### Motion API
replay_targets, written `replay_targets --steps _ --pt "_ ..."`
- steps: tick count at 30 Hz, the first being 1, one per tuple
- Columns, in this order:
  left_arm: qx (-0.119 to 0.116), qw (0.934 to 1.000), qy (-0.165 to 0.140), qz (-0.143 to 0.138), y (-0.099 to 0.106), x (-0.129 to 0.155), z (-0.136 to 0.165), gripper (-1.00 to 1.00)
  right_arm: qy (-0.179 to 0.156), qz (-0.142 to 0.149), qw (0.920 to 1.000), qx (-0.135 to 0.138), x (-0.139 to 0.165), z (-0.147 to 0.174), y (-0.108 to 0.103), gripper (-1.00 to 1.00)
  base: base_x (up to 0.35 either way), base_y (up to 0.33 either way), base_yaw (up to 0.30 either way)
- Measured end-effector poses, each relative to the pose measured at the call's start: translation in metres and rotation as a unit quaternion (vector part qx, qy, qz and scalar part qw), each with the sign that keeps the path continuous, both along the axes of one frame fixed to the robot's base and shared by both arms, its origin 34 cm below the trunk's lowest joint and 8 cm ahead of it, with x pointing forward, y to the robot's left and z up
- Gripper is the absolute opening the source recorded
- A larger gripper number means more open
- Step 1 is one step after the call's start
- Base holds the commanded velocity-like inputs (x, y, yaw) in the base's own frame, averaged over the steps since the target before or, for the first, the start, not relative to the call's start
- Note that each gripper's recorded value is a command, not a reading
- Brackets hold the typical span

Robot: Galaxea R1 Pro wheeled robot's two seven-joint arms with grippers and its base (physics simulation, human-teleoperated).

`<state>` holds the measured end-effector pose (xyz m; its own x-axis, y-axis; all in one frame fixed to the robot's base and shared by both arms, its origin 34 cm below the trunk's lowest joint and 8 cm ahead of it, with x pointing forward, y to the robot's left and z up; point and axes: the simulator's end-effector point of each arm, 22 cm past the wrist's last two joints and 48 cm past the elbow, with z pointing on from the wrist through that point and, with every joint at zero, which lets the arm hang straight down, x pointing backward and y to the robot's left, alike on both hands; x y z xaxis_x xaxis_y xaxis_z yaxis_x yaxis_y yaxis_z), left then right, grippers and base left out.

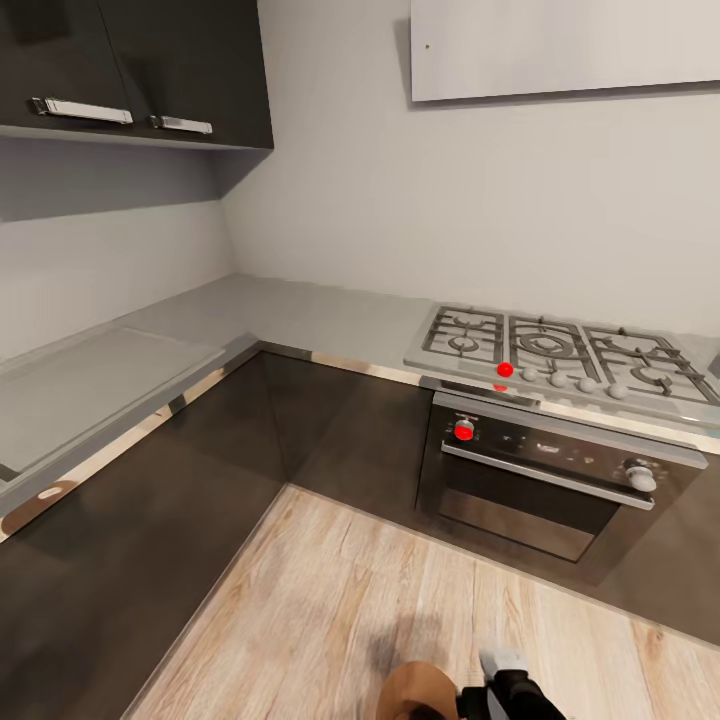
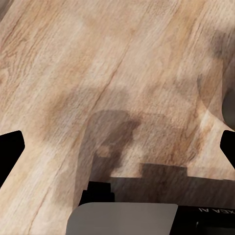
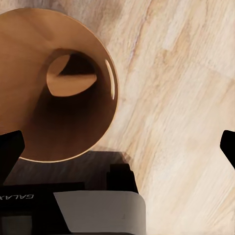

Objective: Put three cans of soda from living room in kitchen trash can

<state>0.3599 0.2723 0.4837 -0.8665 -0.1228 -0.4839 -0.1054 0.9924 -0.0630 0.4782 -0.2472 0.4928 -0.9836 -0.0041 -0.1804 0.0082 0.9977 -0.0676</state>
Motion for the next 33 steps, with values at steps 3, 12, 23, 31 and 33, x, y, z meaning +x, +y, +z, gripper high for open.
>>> replay_targets --steps 3,12,23,31,33 --pt "0.000 1.0000 0.000 0.000 0.000 0.000 0.000 1.00 0.000 0.002 1.0000 -0.003 -0.006 -0.004 -0.001 1.00 0.000 0.000 0.000" --pt "-0.001 1.0000 -0.005 0.001 -0.001 0.005 0.002 1.00 0.000 0.006 1.0000 -0.004 -0.009 -0.007 0.000 1.00 0.000 0.000 0.000" --pt "-0.003 0.9998 -0.018 0.001 -0.001 0.018 0.009 1.00 -0.001 0.008 1.0000 -0.004 -0.007 -0.006 0.001 1.00 0.000 0.000 0.000" --pt "-0.004 0.9994 -0.033 0.001 -0.002 0.031 0.016 1.00 -0.002 0.008 1.0000 -0.003 -0.007 -0.006 0.003 1.00 0.000 0.000 0.000" --pt "-0.004 0.9993 -0.037 0.000 -0.003 0.034 0.018 1.00 -0.002 0.008 1.0000 -0.003 -0.007 -0.006 0.003 1.00 0.000 0.000 0.000"
